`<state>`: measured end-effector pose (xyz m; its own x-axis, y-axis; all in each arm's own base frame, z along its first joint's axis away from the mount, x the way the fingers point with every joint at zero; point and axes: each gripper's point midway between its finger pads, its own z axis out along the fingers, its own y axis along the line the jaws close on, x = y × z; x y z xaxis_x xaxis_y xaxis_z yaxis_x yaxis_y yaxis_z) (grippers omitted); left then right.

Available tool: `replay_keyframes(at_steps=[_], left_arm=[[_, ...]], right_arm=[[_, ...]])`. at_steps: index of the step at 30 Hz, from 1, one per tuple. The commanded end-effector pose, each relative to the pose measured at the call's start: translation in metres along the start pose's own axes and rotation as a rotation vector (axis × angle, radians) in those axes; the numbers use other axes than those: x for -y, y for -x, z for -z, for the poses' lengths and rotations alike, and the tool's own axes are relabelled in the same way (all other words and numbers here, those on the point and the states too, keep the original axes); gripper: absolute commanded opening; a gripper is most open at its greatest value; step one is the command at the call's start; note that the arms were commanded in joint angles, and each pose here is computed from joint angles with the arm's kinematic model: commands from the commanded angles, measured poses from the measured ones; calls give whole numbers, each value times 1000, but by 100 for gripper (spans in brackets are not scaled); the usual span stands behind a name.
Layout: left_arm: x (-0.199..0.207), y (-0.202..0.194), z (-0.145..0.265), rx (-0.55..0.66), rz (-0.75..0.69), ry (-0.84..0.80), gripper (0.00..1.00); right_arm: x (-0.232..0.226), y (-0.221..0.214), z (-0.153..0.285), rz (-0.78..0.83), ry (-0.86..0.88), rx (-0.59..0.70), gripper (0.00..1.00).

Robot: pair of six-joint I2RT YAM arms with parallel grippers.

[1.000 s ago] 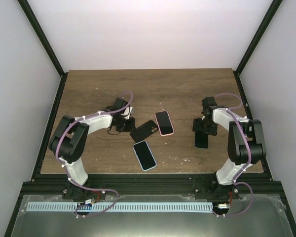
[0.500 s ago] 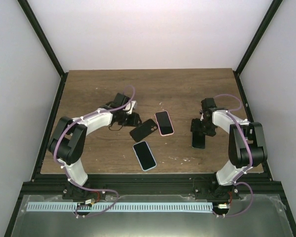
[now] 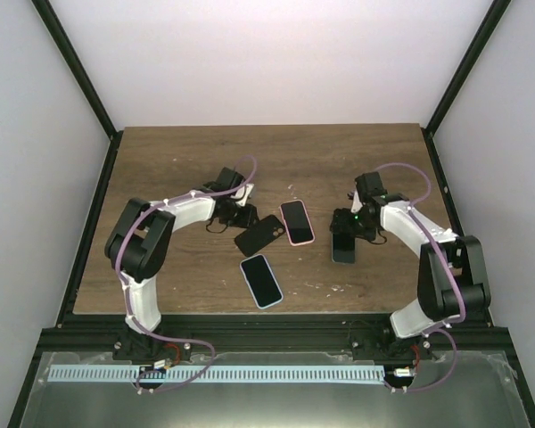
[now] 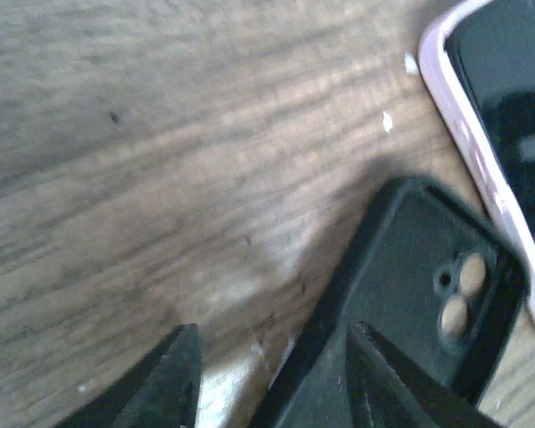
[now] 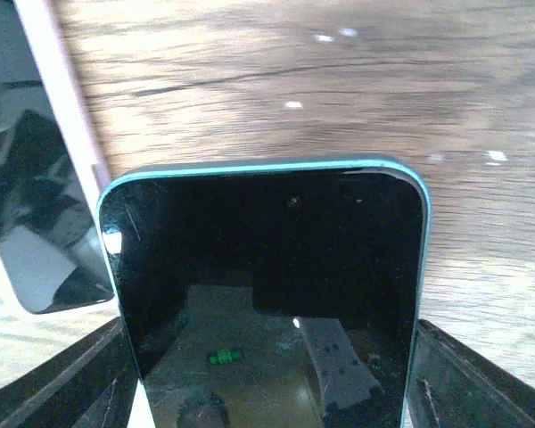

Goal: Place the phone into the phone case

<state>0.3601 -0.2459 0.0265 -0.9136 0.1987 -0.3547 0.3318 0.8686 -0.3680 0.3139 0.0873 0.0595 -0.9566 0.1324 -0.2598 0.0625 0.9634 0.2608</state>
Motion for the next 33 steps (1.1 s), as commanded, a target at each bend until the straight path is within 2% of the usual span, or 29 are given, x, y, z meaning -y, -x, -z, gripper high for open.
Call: replay_keyframes(at_steps=[1,4,7,16,17,19,20,24,29,33], left_arm=[[0,2,-11,-21,-1,9,39],[-8,2,-9,-10,29,49,17],[-12,4,-3,-9,60,88,0],[5,4,23,22,95,28,0],[11,7,26,46,62,-5,2],[15,15,29,97,-23,-23,21],[18,19,30,114,-53,-31,25],[32,21,28,95,-100,-106,46],[23,4,12,28,-93,-85,47],[0,-9,4,-14,-52,18,46]], right_arm=[[-50,20,28,39,150,86,66],[-70,21,33,46,195,97,64],[-93,23,34,67,240,101,63],[-144,29,27,111,282,94,63],[-146,30,26,97,286,97,63],[-150,31,22,56,313,98,62],[-153,31,21,44,332,102,61],[-153,39,22,22,321,123,61],[-156,41,28,8,337,141,61],[-157,43,30,14,338,144,61]])
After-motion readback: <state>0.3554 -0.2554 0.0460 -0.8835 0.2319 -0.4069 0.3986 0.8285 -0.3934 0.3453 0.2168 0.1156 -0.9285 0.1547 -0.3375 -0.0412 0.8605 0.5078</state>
